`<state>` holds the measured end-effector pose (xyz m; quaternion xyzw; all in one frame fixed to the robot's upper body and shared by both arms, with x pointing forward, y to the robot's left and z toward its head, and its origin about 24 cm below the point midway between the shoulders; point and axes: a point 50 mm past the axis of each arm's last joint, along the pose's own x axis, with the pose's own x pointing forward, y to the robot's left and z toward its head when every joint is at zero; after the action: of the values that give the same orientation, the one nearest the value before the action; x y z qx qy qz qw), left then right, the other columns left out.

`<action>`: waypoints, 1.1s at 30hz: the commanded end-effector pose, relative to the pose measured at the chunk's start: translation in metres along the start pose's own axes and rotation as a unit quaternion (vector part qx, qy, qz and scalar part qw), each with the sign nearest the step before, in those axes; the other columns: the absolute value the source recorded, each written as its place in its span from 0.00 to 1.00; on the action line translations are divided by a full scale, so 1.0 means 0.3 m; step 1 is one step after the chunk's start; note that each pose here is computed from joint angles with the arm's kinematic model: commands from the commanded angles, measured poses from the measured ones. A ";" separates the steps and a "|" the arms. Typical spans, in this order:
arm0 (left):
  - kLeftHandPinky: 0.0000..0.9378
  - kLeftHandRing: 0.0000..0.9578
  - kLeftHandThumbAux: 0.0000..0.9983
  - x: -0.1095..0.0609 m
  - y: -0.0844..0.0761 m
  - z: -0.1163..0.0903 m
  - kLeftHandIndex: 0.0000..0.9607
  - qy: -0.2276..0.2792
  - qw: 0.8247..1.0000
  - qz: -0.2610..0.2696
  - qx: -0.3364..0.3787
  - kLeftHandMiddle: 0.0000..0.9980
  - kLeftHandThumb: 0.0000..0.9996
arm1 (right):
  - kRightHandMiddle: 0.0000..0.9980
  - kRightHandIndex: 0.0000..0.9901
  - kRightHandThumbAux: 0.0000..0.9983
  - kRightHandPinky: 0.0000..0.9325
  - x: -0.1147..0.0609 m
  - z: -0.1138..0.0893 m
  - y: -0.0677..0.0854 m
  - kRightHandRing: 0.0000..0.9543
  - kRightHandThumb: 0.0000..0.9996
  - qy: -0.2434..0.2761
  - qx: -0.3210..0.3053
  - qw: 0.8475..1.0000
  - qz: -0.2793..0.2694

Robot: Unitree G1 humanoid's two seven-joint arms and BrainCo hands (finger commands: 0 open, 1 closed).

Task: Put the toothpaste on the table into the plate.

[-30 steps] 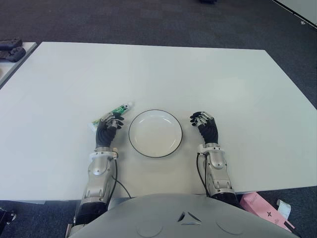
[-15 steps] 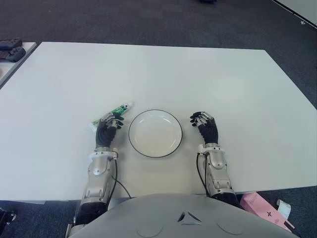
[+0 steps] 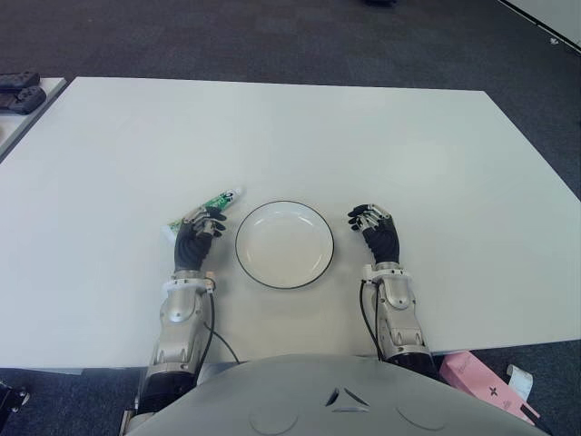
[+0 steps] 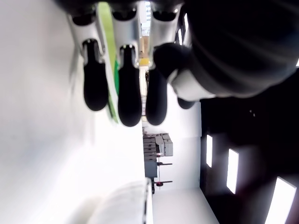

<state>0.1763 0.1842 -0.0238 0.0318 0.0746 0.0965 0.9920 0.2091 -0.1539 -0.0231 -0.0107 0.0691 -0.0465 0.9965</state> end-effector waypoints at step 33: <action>0.59 0.59 0.68 -0.001 0.097 0.182 0.43 -0.185 0.981 0.014 0.058 0.49 0.84 | 0.51 0.43 0.73 0.55 -0.024 -0.064 -0.003 0.53 0.71 0.051 0.002 0.999 -0.003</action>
<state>0.1744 0.2055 0.0318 0.0892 -0.1024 0.1013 0.9855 0.2103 -0.1535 -0.0232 -0.0103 0.0691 -0.0498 0.9963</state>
